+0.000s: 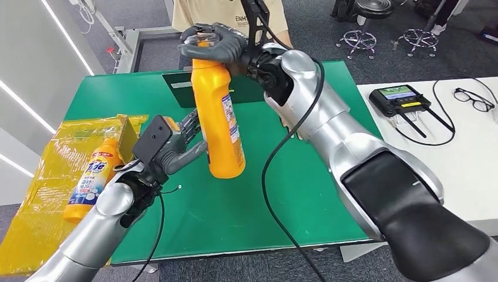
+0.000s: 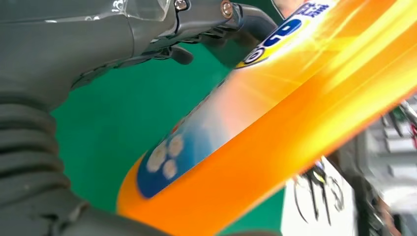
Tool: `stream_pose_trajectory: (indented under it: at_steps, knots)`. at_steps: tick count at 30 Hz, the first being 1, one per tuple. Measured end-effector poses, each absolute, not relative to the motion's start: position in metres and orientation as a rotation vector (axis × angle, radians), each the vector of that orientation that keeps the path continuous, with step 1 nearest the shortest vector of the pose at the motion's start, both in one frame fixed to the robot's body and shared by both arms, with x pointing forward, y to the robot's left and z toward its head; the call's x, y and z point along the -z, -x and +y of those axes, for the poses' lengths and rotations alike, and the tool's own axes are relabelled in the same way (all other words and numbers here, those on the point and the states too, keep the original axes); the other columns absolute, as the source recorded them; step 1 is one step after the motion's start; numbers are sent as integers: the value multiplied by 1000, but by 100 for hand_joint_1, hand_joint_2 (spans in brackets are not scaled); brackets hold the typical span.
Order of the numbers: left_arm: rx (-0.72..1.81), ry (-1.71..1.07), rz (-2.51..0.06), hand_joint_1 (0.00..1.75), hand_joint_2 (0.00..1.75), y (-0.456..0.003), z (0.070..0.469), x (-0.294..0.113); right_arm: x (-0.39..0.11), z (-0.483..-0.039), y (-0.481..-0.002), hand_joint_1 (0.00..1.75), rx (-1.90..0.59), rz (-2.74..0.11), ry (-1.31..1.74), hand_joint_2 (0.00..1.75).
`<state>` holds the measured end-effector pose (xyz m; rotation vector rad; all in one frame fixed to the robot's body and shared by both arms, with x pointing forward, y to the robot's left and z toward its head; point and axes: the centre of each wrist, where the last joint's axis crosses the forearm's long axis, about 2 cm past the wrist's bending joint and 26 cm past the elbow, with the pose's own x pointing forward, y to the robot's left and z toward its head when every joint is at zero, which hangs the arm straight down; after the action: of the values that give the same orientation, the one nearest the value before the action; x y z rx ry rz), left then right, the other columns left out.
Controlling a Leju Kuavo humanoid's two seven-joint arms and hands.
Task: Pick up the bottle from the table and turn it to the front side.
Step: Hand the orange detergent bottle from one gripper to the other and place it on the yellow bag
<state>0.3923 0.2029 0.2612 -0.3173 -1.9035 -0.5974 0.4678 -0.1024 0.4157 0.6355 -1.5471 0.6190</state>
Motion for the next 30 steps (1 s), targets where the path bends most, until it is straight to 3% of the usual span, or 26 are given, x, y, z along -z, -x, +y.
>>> stream_pose_trajectory:
  at_steps: [9,16,17,20,21,30]
  knots:
    - [595,-2,-1950,0,175,-381,213,-242,-412,-60,-446,175,-689,-1498,-726,175]
    - [585,-41,-1943,0,175,-379,215,-237,-411,-54,-442,175,-707,-1496,-727,175]
    - [584,-53,-1941,11,175,-379,215,-237,-410,-54,-442,175,-709,-1495,-726,175]
    - [579,-118,-1935,142,175,-379,216,-236,-410,-53,-441,175,-713,-1495,-722,175]
    - [578,-133,-1931,175,175,-379,216,-235,-410,-52,-441,175,-713,-1495,-720,175]
    - [585,1,-1881,175,175,-383,219,-224,-407,-59,-443,175,-679,-1509,-684,175]
